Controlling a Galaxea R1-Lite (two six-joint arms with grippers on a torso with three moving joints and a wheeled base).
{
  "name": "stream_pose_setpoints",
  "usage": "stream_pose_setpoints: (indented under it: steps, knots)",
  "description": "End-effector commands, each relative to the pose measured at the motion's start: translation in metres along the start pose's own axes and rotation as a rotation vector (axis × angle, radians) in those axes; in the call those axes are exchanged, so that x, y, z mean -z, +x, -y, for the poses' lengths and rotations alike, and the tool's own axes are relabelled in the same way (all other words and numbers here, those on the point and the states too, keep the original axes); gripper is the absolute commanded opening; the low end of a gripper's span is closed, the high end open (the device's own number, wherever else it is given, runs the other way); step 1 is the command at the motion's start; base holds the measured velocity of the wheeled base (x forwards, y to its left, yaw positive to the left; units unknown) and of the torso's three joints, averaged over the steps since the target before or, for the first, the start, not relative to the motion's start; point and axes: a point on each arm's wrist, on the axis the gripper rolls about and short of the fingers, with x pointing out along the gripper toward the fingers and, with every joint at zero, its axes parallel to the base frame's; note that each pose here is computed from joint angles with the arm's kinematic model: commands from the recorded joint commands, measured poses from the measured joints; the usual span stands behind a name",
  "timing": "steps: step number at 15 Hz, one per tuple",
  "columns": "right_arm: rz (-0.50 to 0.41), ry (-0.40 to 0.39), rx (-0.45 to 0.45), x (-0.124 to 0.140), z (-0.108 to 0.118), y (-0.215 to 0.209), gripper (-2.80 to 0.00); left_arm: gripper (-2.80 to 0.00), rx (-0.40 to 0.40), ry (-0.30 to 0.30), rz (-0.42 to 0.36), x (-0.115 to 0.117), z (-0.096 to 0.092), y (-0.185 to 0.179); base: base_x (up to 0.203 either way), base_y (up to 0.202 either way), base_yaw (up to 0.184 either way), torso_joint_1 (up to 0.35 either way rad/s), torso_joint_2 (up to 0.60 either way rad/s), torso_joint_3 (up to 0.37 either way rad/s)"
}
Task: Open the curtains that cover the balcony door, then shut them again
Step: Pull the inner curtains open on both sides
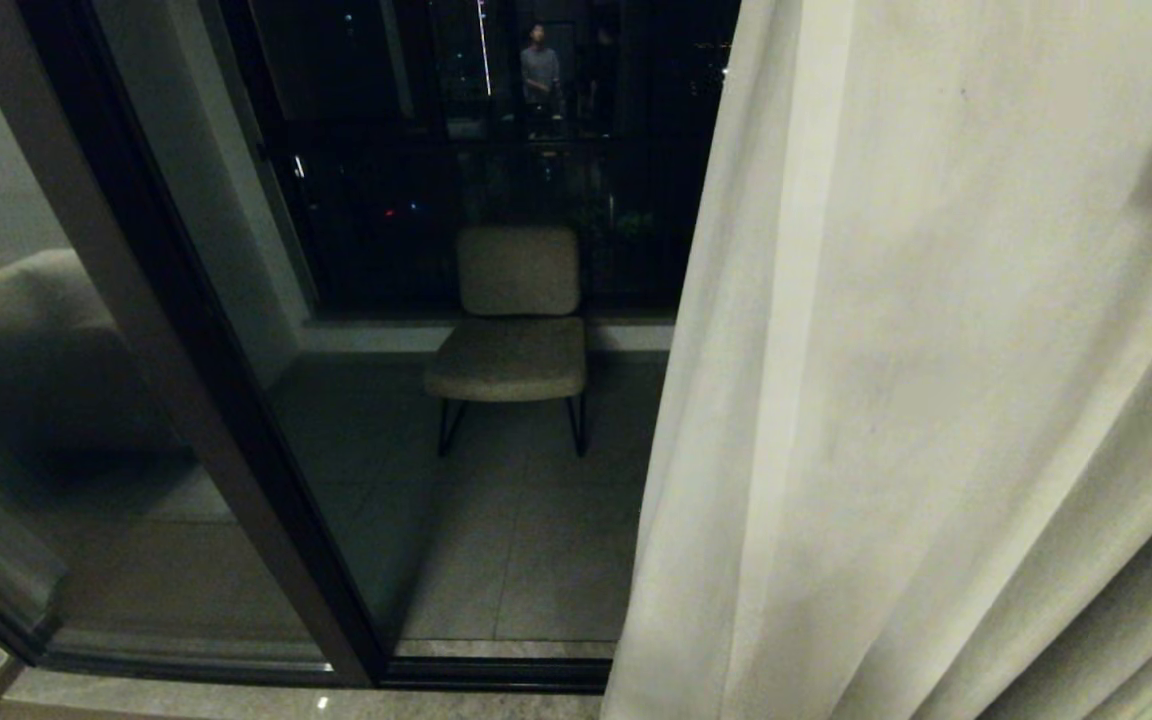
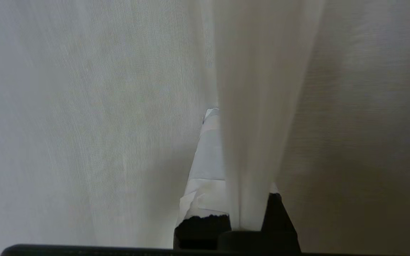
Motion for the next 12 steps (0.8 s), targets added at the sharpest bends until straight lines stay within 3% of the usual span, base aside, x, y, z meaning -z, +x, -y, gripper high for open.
stream_pose_setpoints:
  steps: [1,12]
  knots:
    - [0.007,-0.018,0.067,-0.001,0.019,-0.002,-2.80,-2.80,0.000,0.000,0.000,0.000,0.000,0.000,0.000,0.000,0.000,0.000,0.00,0.000]
    - [-0.022,-0.116,0.428,0.008,0.133,-0.008,-2.80,-2.80,0.000,0.000,0.000,0.000,0.000,0.000,0.000,0.000,0.000,0.000,0.00,0.000]
